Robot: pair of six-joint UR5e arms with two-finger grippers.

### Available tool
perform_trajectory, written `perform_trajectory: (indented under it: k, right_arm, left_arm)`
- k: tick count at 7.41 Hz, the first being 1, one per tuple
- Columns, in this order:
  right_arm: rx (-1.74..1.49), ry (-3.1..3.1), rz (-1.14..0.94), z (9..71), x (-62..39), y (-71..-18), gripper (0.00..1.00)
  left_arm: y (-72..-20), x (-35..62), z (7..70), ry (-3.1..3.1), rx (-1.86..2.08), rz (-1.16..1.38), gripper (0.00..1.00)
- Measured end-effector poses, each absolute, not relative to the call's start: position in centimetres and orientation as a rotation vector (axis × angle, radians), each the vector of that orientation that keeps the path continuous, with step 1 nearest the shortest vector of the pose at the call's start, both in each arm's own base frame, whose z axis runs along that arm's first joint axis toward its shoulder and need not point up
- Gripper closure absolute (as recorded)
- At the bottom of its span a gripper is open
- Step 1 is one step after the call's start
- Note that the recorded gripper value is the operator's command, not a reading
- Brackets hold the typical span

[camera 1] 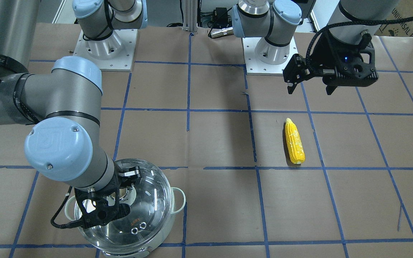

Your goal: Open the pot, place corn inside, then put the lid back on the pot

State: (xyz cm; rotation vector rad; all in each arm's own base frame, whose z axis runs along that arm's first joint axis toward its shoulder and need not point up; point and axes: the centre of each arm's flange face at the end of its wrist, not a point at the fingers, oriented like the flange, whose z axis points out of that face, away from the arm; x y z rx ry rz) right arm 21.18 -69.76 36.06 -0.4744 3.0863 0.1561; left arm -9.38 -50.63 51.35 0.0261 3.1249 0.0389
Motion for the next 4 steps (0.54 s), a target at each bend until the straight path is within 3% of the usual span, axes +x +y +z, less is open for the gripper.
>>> perform_trajectory:
  k: [4]
  right_arm:
    - [-0.441, 3.088, 0.166, 46.0, 19.1, -64.5, 0.72]
  left_arm:
    - [-50.7, -9.3, 51.2, 3.129, 0.043, 0.043, 0.00]
